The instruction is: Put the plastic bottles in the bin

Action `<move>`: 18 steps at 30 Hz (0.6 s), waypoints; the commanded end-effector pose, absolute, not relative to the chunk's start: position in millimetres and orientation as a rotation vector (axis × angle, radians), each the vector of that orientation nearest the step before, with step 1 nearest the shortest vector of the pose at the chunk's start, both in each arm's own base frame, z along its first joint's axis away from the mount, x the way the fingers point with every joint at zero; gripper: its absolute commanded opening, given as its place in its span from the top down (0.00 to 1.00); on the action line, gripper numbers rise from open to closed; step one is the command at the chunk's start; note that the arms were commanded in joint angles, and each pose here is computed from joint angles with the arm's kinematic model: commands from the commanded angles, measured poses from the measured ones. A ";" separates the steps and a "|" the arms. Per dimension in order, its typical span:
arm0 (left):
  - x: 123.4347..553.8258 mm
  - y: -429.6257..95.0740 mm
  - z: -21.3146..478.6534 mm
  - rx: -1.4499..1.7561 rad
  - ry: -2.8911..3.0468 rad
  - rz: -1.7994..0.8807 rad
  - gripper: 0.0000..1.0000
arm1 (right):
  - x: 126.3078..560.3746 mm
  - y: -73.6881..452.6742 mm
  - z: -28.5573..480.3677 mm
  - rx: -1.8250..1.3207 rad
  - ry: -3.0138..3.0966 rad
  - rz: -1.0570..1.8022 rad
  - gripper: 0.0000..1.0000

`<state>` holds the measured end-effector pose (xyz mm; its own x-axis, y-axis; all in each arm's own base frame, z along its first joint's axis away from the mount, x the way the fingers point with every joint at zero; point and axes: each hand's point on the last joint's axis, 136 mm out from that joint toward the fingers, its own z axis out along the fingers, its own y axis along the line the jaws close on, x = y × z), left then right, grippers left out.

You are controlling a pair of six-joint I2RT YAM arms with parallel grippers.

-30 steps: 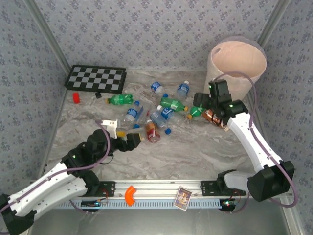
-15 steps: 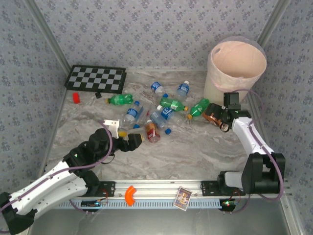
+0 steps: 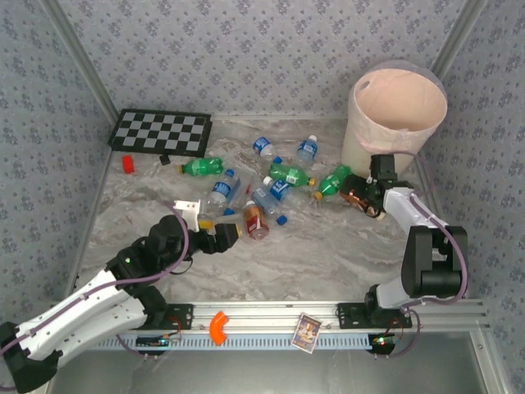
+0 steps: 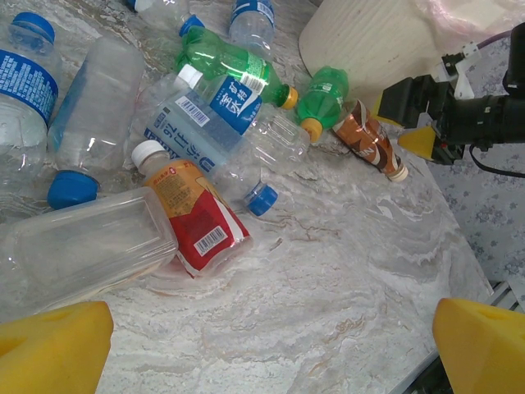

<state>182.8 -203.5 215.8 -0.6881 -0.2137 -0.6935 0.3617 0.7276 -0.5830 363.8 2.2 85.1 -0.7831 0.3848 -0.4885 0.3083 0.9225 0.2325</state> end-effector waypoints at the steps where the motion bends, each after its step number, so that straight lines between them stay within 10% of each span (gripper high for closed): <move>1: 182.3 -205.3 221.2 0.124 2.110 -0.947 0.00 | 365.0 12.3 83.1 0.484 2.548 0.216 0.01; 18: 182.3 -207.7 223.3 0.127 2.106 -0.961 0.00 | 328.6 71.2 82.3 0.317 2.619 0.196 0.00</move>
<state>183.2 -204.1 214.2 -0.6869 -0.2151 -0.6942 0.3630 0.7260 -0.5841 336.3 75.9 74.9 -0.8611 0.2477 -0.4441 0.1604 0.9611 0.2250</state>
